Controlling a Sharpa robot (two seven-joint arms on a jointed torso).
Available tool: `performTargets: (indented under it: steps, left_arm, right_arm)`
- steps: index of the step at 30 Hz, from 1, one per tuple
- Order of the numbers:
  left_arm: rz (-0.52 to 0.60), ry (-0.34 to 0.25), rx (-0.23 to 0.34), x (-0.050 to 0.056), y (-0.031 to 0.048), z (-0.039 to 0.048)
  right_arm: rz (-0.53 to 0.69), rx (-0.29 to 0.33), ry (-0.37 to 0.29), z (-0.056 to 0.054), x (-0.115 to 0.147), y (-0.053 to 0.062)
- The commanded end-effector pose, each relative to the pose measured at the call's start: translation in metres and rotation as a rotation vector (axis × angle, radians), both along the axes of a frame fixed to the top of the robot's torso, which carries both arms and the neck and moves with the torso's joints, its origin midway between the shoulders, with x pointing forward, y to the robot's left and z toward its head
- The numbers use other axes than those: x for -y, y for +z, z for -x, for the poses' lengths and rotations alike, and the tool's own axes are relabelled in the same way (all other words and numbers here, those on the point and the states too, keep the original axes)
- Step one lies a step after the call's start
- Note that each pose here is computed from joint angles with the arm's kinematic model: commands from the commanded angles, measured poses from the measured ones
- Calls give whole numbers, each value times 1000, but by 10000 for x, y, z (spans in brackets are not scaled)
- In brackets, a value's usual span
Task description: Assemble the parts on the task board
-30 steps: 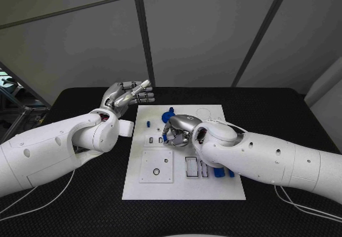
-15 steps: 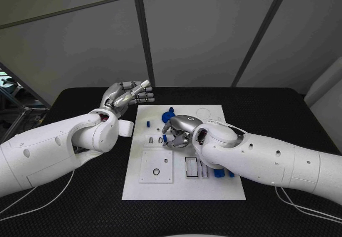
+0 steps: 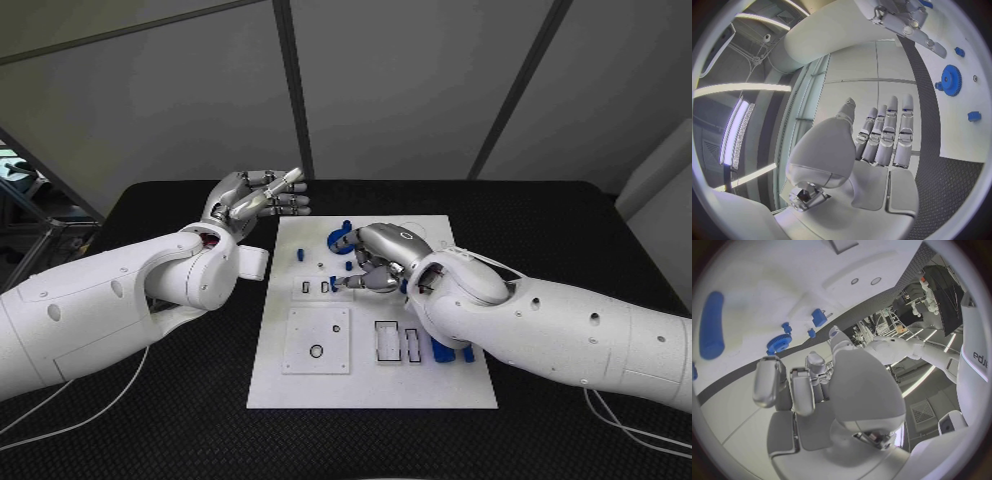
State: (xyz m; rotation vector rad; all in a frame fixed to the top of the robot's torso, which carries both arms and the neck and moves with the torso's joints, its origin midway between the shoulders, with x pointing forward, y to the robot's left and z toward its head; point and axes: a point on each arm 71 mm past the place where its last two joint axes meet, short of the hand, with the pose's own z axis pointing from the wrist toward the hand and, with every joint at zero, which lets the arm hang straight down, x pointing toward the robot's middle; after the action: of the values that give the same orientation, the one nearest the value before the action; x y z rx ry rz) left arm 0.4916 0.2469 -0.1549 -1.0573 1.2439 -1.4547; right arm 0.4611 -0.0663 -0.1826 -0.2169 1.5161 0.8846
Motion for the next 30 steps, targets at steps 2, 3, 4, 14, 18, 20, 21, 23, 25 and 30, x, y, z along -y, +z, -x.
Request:
performTargets:
  steps: [2,3,4,14,18,20,21,23,25,30]
  left_arm:
    - [-156,-105,-35,28,-58,-17]
    - [-192,-128,-50,27,-80,-18]
    - [-231,-153,-67,25,-104,-17]
    - [-713,-382,-304,101,-306,47]
    - [-863,-403,-358,143,-310,19]
    - [-926,-402,-388,168,-308,-12]
    - [-942,-401,-398,174,-309,-21]
    - [-987,-395,-428,188,-325,-41]
    - [-1029,-389,-448,224,-340,-74]
    - [-1131,-389,-456,345,-370,-156]
  right_arm:
    - [-186,8,77,37,194,192]
    - [-210,-16,72,16,267,230]
    - [-234,-39,65,-7,345,267]
    - [-453,-228,-105,-337,1233,562]
    - [-504,-269,-161,-427,1475,567]
    - [-517,-278,-175,-450,1543,568]
    - [-520,-280,-178,-455,1556,568]
    - [-528,-284,-182,-468,1579,568]
    - [-532,-285,-183,-478,1588,569]
    - [-518,-271,-184,-490,1569,570]
